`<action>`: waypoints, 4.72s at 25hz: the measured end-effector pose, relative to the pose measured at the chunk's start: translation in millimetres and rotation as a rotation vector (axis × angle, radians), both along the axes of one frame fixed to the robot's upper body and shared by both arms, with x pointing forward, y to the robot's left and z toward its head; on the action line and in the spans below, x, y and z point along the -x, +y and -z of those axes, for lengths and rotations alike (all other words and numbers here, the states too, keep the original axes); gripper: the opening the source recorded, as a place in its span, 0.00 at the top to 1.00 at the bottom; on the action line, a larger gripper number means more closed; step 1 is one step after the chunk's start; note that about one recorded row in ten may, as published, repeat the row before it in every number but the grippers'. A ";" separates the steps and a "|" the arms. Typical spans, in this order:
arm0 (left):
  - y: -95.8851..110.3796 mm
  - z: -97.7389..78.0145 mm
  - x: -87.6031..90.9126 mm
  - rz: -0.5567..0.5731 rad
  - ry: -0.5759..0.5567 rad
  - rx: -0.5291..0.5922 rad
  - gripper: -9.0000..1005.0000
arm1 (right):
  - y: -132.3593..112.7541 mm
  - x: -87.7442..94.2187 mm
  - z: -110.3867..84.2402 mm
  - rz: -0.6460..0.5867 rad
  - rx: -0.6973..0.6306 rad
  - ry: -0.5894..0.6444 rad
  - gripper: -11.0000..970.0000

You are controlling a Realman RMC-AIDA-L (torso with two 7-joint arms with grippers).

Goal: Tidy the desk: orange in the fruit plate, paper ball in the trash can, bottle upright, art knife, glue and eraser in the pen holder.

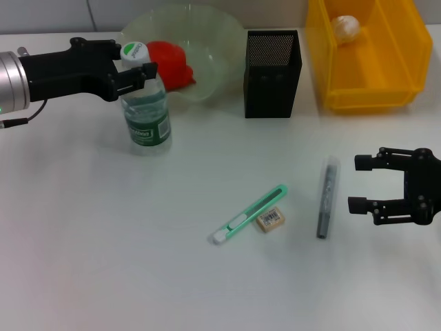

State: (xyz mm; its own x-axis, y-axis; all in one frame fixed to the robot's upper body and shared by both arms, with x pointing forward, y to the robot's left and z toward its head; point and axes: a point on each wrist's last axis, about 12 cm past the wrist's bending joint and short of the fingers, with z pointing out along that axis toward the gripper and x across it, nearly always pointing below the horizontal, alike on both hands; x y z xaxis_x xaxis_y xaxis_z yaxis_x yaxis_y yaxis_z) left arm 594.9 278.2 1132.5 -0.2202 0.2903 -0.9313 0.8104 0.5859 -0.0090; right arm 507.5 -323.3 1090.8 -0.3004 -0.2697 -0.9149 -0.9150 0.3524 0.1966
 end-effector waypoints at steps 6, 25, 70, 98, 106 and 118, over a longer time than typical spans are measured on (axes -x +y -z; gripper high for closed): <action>1.1 2.0 -2.4 -0.026 0.000 -0.002 0.53 | 0.0 -0.2 -0.2 0.002 -0.001 0.005 0.14; 3.5 4.0 -3.0 -0.049 0.007 0.008 0.52 | 0.2 -2.9 -2.5 0.006 -0.004 -0.002 0.14; 17.9 74.2 109.2 0.226 0.085 0.257 0.21 | 127.2 -87.1 -80.9 -0.353 0.594 0.099 0.14; 50.9 75.8 124.4 0.178 0.137 0.213 0.22 | 211.1 -65.7 -15.7 -0.705 0.592 -0.304 0.16; 50.7 75.5 125.0 0.177 0.135 0.220 0.22 | 213.0 -66.3 -12.5 -0.700 0.604 -0.324 0.32; 50.3 74.1 125.1 0.177 0.128 0.233 0.22 | 217.8 -64.5 -4.3 -0.713 0.652 -0.357 0.66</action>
